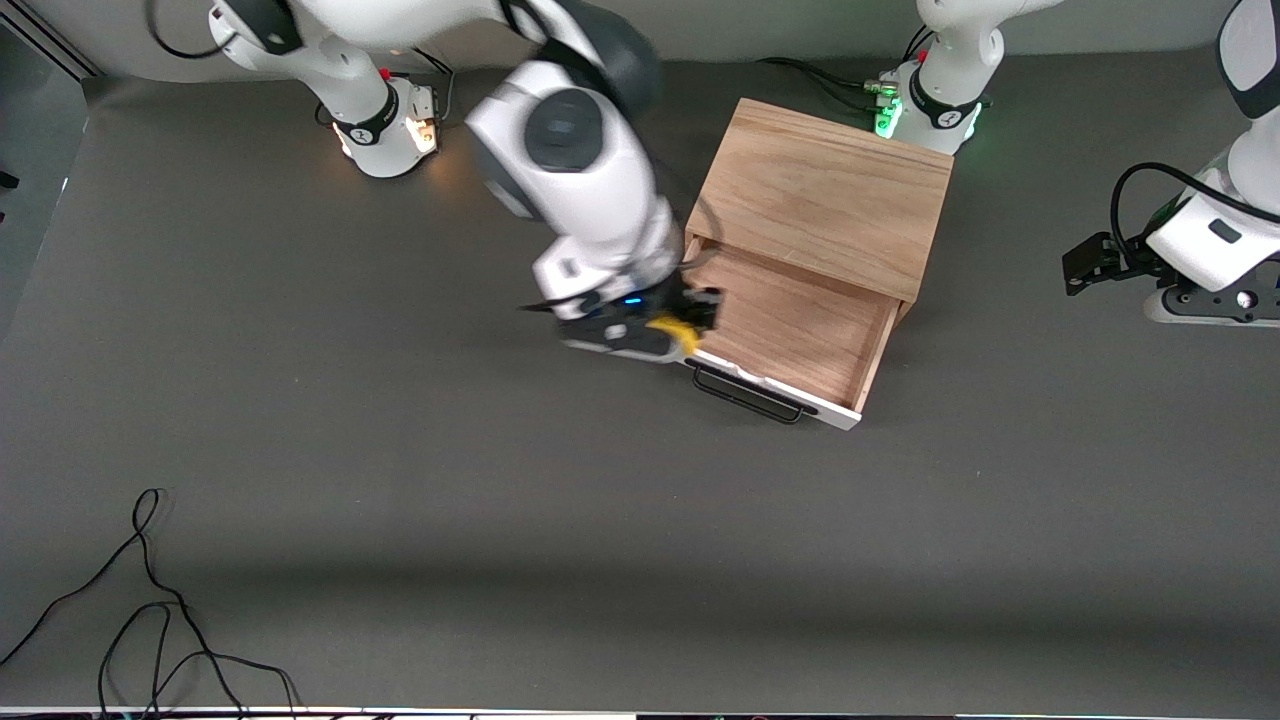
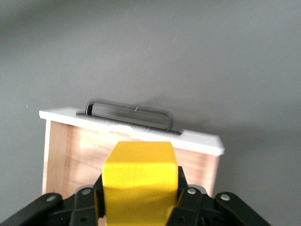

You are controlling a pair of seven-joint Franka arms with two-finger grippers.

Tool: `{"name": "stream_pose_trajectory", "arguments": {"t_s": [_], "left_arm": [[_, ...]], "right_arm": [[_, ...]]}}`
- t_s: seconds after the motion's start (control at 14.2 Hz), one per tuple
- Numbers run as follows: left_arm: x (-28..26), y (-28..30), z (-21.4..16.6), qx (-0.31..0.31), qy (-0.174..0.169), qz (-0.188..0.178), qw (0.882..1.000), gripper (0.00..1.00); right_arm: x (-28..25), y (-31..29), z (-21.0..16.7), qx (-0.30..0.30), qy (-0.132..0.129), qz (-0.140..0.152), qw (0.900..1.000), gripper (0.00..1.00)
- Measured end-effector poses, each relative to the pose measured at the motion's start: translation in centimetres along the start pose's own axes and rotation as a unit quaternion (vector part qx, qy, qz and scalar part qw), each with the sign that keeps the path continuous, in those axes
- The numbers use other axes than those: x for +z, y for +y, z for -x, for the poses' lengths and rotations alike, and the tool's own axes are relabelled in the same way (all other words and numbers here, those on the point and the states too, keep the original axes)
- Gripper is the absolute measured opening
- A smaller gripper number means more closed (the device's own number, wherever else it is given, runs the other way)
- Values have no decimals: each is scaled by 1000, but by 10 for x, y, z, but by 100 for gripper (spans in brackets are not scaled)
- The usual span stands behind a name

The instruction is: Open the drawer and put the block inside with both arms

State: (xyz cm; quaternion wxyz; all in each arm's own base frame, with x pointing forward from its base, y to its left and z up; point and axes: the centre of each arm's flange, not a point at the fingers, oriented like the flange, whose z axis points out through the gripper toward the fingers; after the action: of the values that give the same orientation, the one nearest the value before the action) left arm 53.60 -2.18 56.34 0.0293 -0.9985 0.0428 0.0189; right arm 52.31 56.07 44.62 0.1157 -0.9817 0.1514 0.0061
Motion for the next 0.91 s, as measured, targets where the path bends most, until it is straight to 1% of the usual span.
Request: {"name": "stream_pose_trajectory", "arguments": {"t_s": [0.14,0.28,0.35,0.56,0.7,0.91], "left_arm": [[1,1,-1,-1,3,7,1000,100],[0,1,-1,-5,6,24,1000,100],[-1,1,-1,-6,8,26,1000,100],[-1,-1,-2,-5,10,27,1000,100],[-4,-2,-3,-4,14,28,1000,100],[-11,-6,-8,-2,23,31,999,100]], "right_arm": [[44,-19,29,12,-1,-9,1000,55],[63,-27,49,20,-5,-8,1000,55],[69,-28,55,21,-6,-5,1000,55],[96,-24,58,24,-5,17,1000,55],[119,-19,56,36,-7,33,999,55],[140,-16,59,47,-10,45,998,55]]}}
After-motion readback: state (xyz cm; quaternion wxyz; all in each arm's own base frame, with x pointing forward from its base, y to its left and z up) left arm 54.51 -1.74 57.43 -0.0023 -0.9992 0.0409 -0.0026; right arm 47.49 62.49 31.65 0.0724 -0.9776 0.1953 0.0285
